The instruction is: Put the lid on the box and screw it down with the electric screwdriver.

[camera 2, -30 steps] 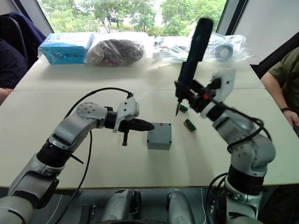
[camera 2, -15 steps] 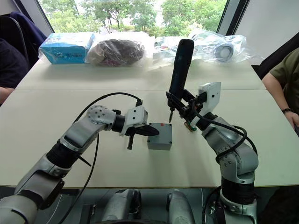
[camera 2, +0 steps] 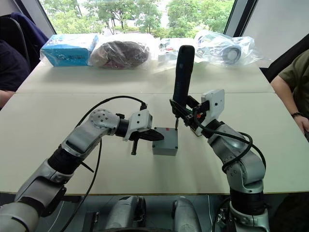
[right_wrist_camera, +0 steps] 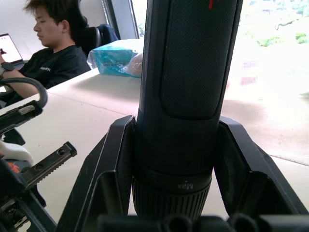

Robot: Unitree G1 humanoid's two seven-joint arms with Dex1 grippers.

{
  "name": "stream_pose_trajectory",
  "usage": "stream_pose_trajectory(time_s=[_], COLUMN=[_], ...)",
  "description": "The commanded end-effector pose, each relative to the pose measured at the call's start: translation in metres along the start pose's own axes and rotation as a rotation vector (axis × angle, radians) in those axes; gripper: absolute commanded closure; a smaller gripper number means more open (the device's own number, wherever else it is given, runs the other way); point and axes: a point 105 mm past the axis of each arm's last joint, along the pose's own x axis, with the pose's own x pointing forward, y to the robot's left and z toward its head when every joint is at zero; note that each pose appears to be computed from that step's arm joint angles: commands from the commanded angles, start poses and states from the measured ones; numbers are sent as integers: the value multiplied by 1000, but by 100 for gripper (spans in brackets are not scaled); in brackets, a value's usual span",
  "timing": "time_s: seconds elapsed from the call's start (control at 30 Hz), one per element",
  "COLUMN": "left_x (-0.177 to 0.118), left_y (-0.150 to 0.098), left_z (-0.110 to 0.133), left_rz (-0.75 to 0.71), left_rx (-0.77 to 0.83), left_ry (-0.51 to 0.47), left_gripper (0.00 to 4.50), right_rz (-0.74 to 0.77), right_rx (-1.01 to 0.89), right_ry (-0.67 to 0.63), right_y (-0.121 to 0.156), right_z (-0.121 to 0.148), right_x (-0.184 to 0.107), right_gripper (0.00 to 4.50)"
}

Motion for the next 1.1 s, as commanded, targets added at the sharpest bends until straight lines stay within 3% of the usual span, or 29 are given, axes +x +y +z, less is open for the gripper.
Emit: stream_pose_trajectory(time_s=[0.03, 0.3, 0.57, 1.1], left_x=[-2, 1, 1, 4], left_y=[-2, -3, -4, -8], left_z=[-7, -11, -12, -13], left_rz=[1, 1, 0, -3], left_rx=[-17, -37, -44, -50], left_ry=[27, 32, 32, 24], left_gripper=[450, 450, 450, 450], right_rz=[-26, -72, -105, -96], right_rx=[-12, 27, 15, -6], right_ry=[20, 72, 92, 68], right_y=[0, 8, 5, 7], right_z=[-14, -44, -54, -45], right_x=[-9, -10, -14, -13], right_gripper=[272, 272, 272, 272])
